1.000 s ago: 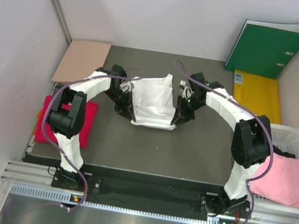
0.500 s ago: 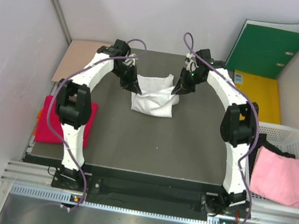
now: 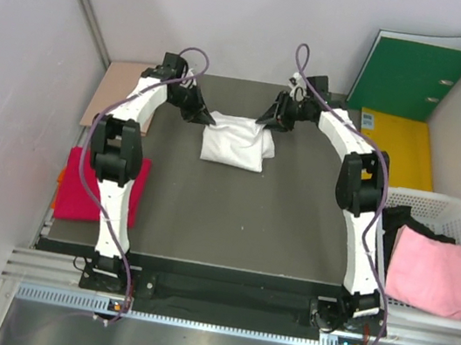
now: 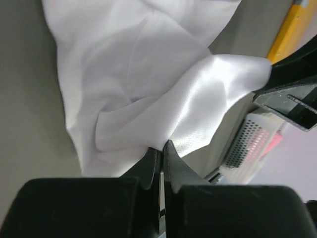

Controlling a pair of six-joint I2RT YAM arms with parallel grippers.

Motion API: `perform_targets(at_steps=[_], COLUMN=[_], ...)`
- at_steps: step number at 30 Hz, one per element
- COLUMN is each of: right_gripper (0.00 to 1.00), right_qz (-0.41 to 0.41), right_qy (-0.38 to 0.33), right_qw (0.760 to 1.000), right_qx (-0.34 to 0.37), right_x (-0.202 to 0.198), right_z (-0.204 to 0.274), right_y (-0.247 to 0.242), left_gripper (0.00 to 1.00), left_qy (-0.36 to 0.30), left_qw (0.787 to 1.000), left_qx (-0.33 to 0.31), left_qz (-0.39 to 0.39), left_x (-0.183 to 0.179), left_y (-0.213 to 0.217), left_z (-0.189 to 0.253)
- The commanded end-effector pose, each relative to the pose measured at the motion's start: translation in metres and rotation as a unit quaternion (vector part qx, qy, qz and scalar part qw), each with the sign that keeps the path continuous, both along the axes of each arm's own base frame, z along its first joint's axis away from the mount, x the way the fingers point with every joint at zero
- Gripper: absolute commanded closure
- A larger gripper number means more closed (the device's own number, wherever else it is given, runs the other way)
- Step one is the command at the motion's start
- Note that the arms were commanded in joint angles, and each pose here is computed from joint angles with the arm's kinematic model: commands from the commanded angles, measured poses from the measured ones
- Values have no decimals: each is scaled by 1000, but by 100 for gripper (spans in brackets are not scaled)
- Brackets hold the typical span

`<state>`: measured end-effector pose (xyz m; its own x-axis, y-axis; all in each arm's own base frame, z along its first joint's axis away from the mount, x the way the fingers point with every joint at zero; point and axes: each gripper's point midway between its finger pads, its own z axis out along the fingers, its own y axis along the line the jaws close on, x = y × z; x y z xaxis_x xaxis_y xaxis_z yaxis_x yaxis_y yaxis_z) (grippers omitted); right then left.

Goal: Fold and stack the t-shirts
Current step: Fold the long partially folded tshirt into a neat square

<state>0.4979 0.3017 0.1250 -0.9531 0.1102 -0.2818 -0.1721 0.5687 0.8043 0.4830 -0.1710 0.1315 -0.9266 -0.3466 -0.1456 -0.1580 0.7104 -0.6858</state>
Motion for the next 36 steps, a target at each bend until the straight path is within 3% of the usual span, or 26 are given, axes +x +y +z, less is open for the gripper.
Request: perform_targets(at_steps=[1,4,7,16,18,19,20,25,26,31,36], right_gripper=[48,29,22,21,22,23,23,26,28,49,57], right_qz=[-28,-60,-75,-63,-60,-58,-59,-48,-45,-26,-21], right_qy=[-75,-107,-134,-112,-102,-99,-96,-75,-72,-42,-9], right_qw=[994,990,987,992,993,993,993,996,996,999,999], right_qx=[70,66,48,-18,-23,-23,-21,-17,-11,23,42], right_x=[39,51,53,6,-6,-10,-12,-29,-32,-43,-44], right_z=[39,58,73,52,44,41,40,29,28,20,0], right_y=[8,-5,-20,-51,-54,-54,-55,-47,-44,-17,5], left_gripper=[100,100,100,98,63,6,1,1,1,1,1], left_qy=[-33,-28,-32,-58,-58,-83,-93,-120,-95,-107,-84], left_qw=[995,989,983,962,960,957,956,961,967,988,995], left_qx=[-95,-146,-182,-248,-258,-263,-264,-241,-226,-100,-39], left_qz=[-3,4,24,97,97,90,86,59,61,43,32], left_x=[36,55,76,124,121,123,121,107,99,85,72], left_y=[-22,-33,-37,-7,-3,-2,-3,-2,-1,18,32], left_z=[7,1,-4,-2,3,13,23,29,23,0,-21])
